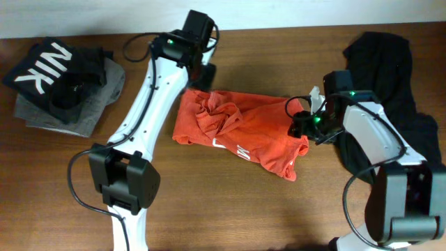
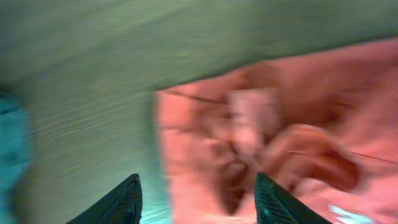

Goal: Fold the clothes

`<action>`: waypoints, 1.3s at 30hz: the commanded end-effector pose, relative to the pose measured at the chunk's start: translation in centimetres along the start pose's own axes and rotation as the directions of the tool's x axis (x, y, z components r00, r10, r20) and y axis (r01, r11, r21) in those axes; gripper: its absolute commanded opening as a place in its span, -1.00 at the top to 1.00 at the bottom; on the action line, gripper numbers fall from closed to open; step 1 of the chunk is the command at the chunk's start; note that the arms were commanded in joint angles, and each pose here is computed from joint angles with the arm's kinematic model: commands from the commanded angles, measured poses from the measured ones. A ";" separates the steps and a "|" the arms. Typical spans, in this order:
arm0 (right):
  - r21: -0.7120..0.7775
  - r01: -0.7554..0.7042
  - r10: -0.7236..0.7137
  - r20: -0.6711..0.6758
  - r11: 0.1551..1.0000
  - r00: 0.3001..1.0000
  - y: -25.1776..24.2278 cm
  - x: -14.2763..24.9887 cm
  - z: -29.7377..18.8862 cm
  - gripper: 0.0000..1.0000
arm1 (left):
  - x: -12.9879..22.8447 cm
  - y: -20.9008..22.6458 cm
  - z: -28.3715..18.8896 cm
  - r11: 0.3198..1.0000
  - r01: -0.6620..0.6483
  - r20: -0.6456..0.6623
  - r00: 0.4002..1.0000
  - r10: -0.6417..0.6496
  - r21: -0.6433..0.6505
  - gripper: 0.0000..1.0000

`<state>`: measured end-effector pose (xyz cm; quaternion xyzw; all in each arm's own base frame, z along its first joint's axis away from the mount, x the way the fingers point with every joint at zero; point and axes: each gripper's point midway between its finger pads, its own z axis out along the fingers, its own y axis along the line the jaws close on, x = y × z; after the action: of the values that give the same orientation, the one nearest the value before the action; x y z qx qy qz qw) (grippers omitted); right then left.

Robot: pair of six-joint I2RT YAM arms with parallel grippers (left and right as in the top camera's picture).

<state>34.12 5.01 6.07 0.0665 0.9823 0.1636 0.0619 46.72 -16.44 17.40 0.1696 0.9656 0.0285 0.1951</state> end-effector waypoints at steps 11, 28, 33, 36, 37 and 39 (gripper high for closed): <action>0.131 -0.112 0.106 0.048 0.985 0.993 -3.9 0.8 3.7 -0.34 | 0.1 9.5 -1.2 0.950 0.090 0.022 0.996 -0.087 -0.298 -0.22; 0.116 -0.200 0.194 0.063 0.973 0.979 -4.7 2.3 5.7 0.92 | 0.7 10.1 -1.0 0.952 0.104 0.004 0.994 -0.107 -0.288 -0.23; 0.072 -0.247 0.242 0.074 0.966 0.968 -5.2 1.9 4.4 0.92 | 1.0 10.4 -1.0 0.951 0.105 -0.009 0.994 -0.112 -0.291 -0.24; 0.073 -0.254 0.245 0.107 0.964 0.964 -6.6 1.4 2.0 0.92 | 1.2 10.8 -1.0 0.949 0.112 -0.011 0.993 -0.120 -0.294 -0.25; 0.074 -0.253 0.243 0.118 0.965 0.963 -7.0 1.2 1.1 0.92 | 1.2 11.0 -1.0 0.949 0.115 -0.010 0.992 -0.124 -0.295 -0.25; 0.077 -0.250 0.238 0.142 0.965 0.961 -7.8 0.7 -1.0 0.93 | 1.3 11.3 -1.0 0.947 0.120 -0.012 0.992 -0.129 -0.297 -0.24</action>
<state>30.95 -0.14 1.04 0.2106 0.9680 0.1278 0.0486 48.61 -6.25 18.20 0.0860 0.9637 0.1603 0.1952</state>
